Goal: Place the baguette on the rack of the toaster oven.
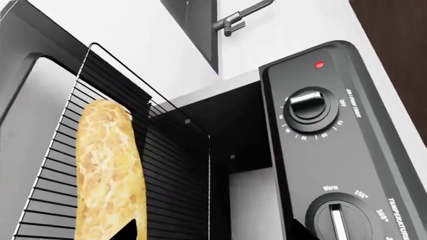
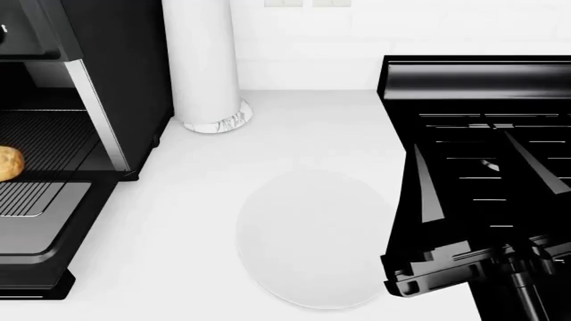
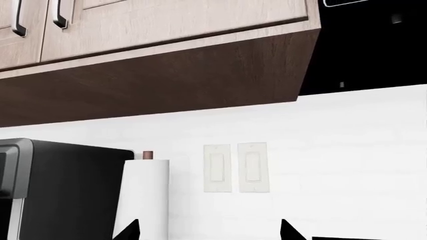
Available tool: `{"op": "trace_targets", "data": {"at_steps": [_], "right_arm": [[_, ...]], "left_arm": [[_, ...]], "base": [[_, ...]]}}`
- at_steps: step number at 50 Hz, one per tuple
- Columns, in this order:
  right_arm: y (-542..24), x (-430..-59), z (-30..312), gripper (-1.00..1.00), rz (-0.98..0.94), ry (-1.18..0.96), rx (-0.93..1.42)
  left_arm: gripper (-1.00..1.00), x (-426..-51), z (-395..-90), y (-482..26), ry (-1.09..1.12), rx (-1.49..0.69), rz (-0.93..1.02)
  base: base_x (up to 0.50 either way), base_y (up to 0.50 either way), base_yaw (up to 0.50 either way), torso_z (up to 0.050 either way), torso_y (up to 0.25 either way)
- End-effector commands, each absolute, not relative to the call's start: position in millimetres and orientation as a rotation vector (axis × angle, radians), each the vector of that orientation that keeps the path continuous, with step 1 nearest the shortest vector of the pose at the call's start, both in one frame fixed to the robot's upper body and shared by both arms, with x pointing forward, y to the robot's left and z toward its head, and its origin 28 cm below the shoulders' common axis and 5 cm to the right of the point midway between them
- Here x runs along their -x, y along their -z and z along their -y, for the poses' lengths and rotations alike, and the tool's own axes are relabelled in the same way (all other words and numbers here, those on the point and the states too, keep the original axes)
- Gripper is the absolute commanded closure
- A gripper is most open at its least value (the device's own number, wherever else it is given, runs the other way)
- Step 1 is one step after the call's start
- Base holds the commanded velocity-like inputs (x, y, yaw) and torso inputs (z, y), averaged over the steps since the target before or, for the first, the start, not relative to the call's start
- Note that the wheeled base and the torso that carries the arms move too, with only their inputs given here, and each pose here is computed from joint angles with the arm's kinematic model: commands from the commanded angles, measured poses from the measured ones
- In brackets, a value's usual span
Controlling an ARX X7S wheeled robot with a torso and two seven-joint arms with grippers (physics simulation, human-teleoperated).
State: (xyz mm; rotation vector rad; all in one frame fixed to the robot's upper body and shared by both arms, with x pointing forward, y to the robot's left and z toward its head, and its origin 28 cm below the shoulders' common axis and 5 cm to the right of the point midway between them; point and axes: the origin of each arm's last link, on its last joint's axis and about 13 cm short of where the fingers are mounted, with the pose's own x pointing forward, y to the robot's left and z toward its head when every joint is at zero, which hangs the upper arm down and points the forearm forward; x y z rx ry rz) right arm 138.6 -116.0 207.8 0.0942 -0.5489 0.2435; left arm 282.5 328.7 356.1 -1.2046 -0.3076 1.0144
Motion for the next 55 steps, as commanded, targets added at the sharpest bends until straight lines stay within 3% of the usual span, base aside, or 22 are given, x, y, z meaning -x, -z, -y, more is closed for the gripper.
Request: {"op": "trace_targets", "data": {"at_steps": [1,29,55], "right_arm": [[-208,-138,116,-1.00,0.551,-0.239,-0.095],[-212,-130,119,-1.00,0.578,-0.230,-0.097],[-214,-125,119,-1.00,0.581,-0.234,-0.091]], "left_arm": [[-1.00,-268,-324,-367,-0.945,1.219,0.335],[-1.00,-202,-311,-407,-0.723,1.229,0.423],[-1.00,-177,-282,-391,-0.573,1.047,0.428]], "base": [[0.00,0.00,0.00,0.000,0.000],[0.00,0.00,0.00,0.000,0.000],[0.00,0.00,0.00,0.000,0.000]]}}
